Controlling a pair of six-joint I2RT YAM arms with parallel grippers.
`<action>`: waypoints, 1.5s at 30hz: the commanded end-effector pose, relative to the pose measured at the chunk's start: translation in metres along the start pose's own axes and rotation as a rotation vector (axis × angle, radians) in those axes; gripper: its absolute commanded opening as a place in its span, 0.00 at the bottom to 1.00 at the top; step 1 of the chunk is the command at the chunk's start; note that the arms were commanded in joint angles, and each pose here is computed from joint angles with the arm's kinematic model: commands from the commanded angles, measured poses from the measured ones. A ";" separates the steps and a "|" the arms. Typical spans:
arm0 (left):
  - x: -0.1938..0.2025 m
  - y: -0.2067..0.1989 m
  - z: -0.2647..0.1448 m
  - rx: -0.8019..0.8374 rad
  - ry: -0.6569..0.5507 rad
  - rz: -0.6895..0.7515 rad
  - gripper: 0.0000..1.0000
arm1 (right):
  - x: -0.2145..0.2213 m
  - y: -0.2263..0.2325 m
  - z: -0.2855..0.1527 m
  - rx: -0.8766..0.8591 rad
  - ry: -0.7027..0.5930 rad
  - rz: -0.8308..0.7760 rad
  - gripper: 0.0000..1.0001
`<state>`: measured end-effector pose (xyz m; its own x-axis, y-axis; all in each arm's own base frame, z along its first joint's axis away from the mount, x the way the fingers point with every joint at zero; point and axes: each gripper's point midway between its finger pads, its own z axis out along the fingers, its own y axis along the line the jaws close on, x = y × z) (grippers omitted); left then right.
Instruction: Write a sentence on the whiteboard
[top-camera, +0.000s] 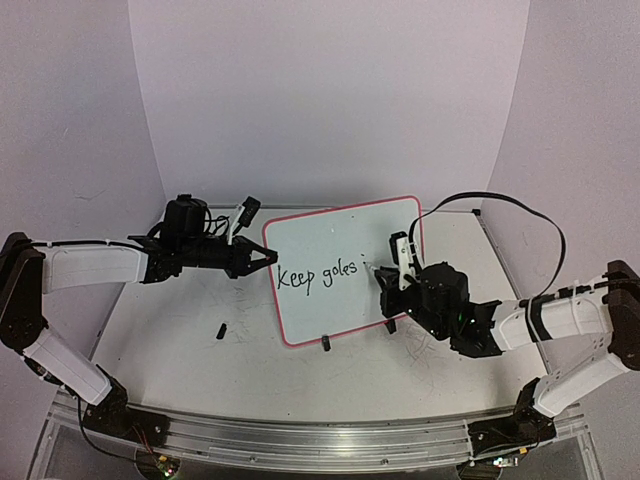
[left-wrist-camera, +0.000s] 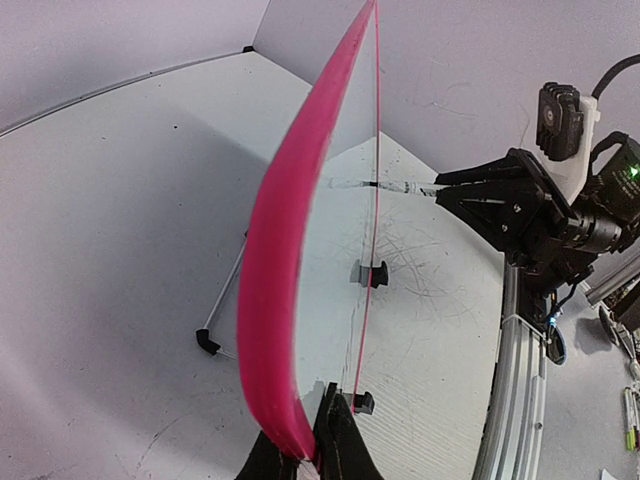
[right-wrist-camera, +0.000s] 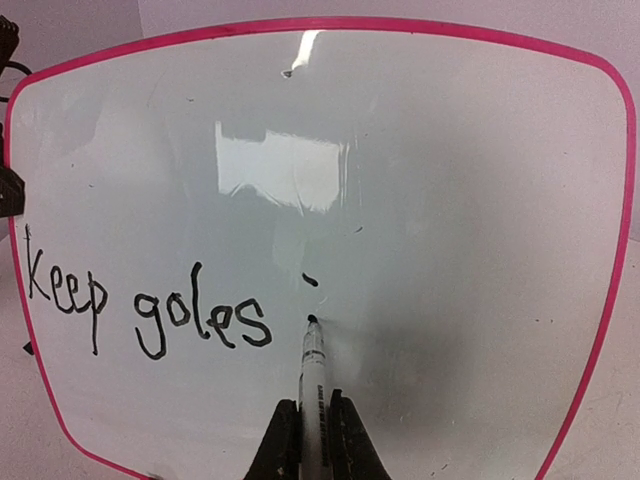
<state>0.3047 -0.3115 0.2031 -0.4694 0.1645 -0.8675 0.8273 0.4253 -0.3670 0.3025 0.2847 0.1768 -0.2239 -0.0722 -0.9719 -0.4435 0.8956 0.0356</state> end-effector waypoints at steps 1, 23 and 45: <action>-0.015 0.028 -0.008 -0.169 -0.028 0.107 0.00 | -0.006 -0.001 0.001 0.011 0.002 0.037 0.00; -0.015 0.028 -0.008 -0.166 -0.029 0.107 0.00 | 0.003 0.002 -0.004 -0.004 0.033 0.052 0.00; -0.017 0.028 -0.011 -0.178 -0.034 0.110 0.00 | -0.024 -0.006 -0.003 0.032 -0.049 0.062 0.00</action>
<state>0.3040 -0.3118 0.2038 -0.4667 0.1654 -0.8688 0.8298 0.4216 -0.3655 0.2986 0.2790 0.1815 -0.2475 -0.0380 -0.9682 -0.4310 0.8992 0.0749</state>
